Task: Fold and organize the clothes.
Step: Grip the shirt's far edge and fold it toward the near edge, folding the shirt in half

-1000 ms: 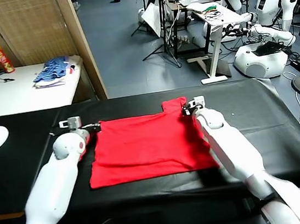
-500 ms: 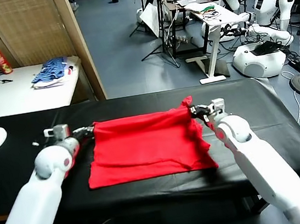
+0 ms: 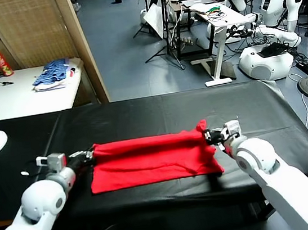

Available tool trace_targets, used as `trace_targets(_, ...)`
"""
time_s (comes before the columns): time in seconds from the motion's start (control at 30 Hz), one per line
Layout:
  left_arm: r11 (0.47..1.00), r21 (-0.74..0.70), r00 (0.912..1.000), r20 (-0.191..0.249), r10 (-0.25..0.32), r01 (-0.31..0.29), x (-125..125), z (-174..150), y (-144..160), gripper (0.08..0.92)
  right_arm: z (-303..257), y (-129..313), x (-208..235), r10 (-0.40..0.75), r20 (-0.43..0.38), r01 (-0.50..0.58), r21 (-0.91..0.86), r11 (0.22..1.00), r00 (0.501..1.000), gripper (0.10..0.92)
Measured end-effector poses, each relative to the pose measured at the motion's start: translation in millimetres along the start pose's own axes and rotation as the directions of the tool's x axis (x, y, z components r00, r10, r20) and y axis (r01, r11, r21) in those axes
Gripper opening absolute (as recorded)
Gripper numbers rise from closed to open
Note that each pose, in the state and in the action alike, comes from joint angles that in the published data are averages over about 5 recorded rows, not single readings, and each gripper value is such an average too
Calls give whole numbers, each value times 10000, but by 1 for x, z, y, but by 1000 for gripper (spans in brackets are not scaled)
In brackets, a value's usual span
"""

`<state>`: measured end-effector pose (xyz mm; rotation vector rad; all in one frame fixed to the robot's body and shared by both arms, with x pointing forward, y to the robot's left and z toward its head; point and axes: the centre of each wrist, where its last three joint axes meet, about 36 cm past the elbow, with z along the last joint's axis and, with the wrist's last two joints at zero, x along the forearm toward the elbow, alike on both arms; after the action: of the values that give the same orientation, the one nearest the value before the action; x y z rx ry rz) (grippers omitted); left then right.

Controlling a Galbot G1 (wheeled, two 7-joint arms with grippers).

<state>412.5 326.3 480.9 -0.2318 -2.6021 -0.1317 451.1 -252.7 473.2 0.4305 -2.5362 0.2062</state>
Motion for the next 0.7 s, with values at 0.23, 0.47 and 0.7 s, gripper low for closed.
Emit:
trace_targets(0.23, 9998, -85, 9977, -659, 154, -160, 8, 16, -12, 137, 5, 2, 11, -139, -12, 139, -26, 9999, 9999, 240)
trace_targets(0.47, 9994, -302, 9984, -553, 122, -139, 18, 14, -18, 437, -4, -6, 27, 360, 402, -360, 9, 9993, 9985, 621)
trace_targets(0.7, 9992, 299, 9996, 86, -257, 254, 15, -4, -12, 761, -12, -13, 7, 1149, 667, -1130, -314, 9931, 9911, 793)
